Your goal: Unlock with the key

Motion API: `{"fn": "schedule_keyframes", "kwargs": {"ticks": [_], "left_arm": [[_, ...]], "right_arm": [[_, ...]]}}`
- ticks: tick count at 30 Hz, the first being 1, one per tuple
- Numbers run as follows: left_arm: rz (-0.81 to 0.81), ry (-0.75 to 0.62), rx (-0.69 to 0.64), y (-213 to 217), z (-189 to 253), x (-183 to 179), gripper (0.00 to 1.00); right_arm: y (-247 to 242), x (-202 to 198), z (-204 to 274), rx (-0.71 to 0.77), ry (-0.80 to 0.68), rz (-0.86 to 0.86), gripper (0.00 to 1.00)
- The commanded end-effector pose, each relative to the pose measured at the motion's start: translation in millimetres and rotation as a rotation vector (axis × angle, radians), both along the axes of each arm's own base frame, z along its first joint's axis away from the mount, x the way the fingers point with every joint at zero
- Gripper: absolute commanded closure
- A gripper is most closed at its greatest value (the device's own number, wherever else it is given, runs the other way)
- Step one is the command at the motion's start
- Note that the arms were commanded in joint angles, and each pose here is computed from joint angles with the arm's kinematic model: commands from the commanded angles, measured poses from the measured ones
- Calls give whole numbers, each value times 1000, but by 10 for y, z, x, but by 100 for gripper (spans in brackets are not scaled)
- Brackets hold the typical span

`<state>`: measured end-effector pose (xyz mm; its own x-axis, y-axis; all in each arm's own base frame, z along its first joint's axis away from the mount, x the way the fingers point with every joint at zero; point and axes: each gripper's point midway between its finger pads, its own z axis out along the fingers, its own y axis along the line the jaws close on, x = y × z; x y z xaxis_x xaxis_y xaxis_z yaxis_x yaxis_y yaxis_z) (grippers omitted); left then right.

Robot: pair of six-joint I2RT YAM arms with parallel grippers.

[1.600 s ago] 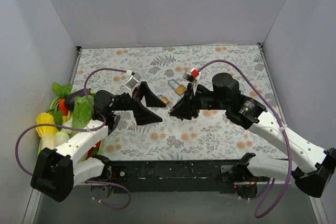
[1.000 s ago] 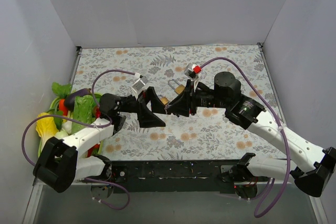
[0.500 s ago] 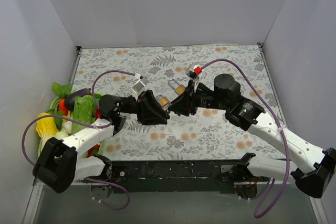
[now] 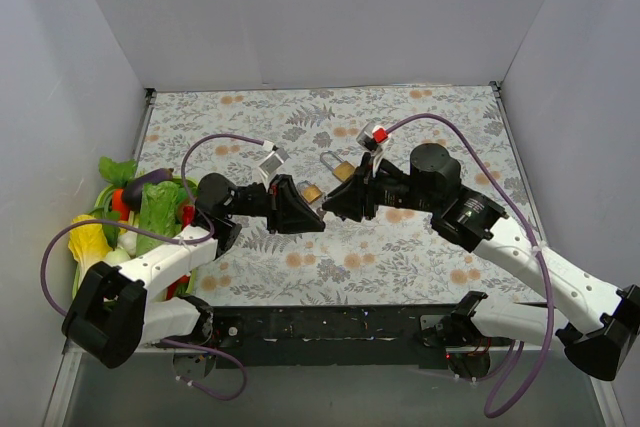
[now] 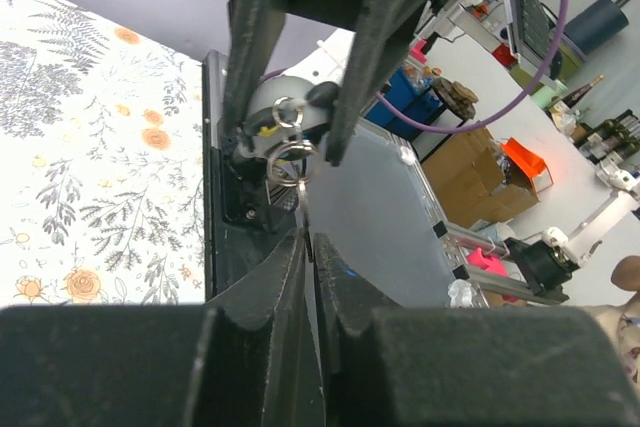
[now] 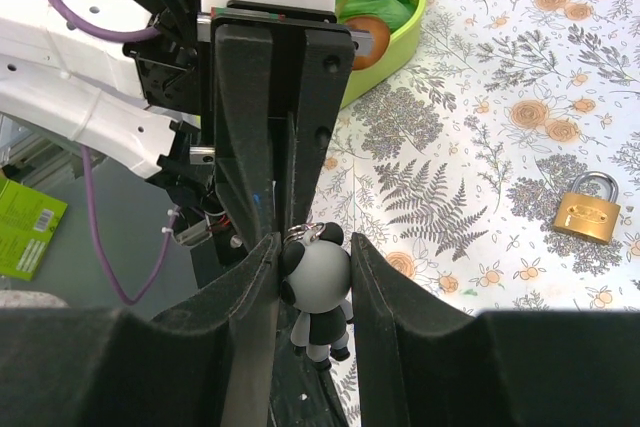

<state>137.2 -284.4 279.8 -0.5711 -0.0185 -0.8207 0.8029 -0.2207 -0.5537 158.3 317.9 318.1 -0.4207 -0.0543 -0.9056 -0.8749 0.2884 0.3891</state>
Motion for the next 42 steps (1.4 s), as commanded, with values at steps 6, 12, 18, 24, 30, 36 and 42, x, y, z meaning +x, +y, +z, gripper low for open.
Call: {"fn": "schedule_keyframes", "kwargs": {"ticks": [6,12,18,24,30,36,42], "left_arm": [[133,-37,62,-68,-31,261,100],[167,-72,108,-54,-71,307,100],[182,-91,213,-35,-237,383,100],[160,-64,315,-8,-449,395,100],[85,-14,342,27,-570,242,100],[22,31,381,45,-693,114,100],[5,39,405,57,-746,77,100]], "right_arm": [[-76,32,93,23,-39,-42,99],[-156,57,-63,-33,-24,-79,99],[-271,24,-221,-110,6,-99,98],[-394,56,-236,-146,-1,-153,43],[-409,67,-207,-152,-23,-152,16],[-293,23,-360,-189,-2,-59,15],[-122,-96,-482,-176,33,71,20]]}}
